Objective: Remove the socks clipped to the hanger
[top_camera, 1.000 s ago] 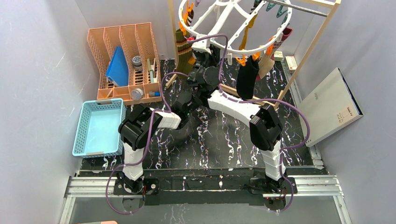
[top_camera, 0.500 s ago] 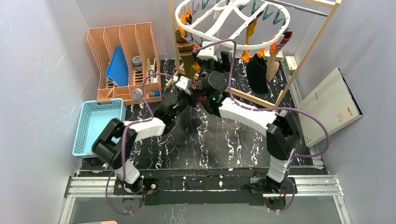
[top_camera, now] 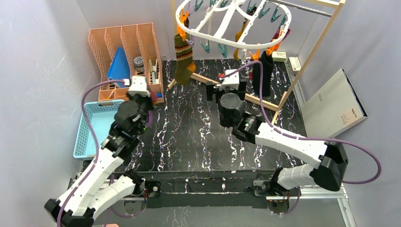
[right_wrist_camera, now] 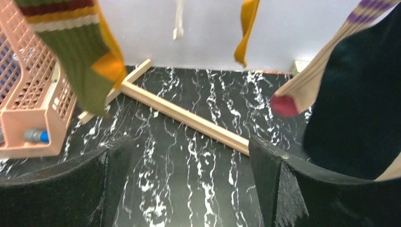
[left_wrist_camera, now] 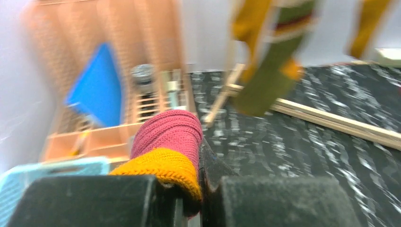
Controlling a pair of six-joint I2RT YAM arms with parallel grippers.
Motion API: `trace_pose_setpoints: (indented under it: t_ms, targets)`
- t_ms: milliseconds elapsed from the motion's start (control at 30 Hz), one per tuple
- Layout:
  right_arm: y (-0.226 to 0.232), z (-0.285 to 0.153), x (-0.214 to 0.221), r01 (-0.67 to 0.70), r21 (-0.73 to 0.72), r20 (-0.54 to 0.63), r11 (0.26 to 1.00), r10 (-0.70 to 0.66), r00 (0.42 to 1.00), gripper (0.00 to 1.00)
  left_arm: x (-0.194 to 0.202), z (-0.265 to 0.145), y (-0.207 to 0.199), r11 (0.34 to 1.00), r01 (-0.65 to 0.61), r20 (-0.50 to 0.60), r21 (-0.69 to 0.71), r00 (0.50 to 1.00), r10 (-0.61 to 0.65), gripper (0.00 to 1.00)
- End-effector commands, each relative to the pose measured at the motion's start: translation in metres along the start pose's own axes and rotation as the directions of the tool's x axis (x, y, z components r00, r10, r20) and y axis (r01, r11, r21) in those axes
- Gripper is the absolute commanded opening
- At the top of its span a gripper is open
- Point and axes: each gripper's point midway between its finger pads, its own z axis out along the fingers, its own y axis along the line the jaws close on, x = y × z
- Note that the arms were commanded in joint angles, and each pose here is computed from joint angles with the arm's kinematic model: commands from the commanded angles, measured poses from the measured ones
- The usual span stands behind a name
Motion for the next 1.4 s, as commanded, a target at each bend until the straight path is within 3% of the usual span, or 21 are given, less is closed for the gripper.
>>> trace_pose_setpoints:
  t_ms: [0,133,367,633,767,1100,1133,1167,1367]
  targets:
    - [-0.005,-0.027,0.013,-0.075,-0.046,-0.072,0.996,0.072,0.995,0.99,0.004,-0.049,0.095,0.893,-0.189,-0.199,-0.408,0.973,0.115,0.0]
    - [-0.007,-0.039,0.018,-0.076,-0.068,-0.099,0.995,0.07,0.993,0.99,0.02,-0.046,0.109,0.866,-0.196,-0.271,-0.461,0.96,0.073,0.0]
    - [-0.019,-0.057,0.02,-0.077,-0.09,-0.118,0.993,0.066,0.991,0.99,0.055,-0.003,0.119,0.916,0.037,-0.317,-0.398,0.932,-0.176,0.0]
    - [-0.04,-0.069,0.014,-0.075,-0.09,-0.124,0.993,0.064,0.99,0.99,0.085,0.003,0.209,0.803,0.176,-0.268,-0.569,0.883,-0.384,0.0]
    - [-0.047,-0.072,0.012,-0.068,-0.086,-0.124,0.994,0.057,0.991,0.99,0.092,-0.006,0.237,0.756,0.173,-0.247,-0.631,0.88,-0.407,0.0]
    - [-0.046,-0.074,0.021,-0.047,-0.107,-0.146,0.993,0.031,0.989,0.99,0.167,-0.019,0.252,0.671,0.167,-0.301,-0.722,0.798,-0.522,0.0]
    - [-0.046,-0.075,0.021,-0.045,-0.106,-0.147,0.993,0.029,0.989,0.99,0.172,-0.02,0.254,0.661,0.161,-0.305,-0.733,0.791,-0.531,0.02]
    - [-0.047,-0.075,0.022,-0.044,-0.106,-0.148,0.993,0.028,0.989,0.99,0.177,-0.022,0.255,0.651,0.156,-0.309,-0.743,0.783,-0.54,0.11]
    - [-0.055,-0.078,0.025,-0.039,-0.088,-0.159,0.995,0.024,0.987,0.99,0.183,-0.021,0.261,0.582,0.168,-0.295,-0.795,0.732,-0.614,0.75]
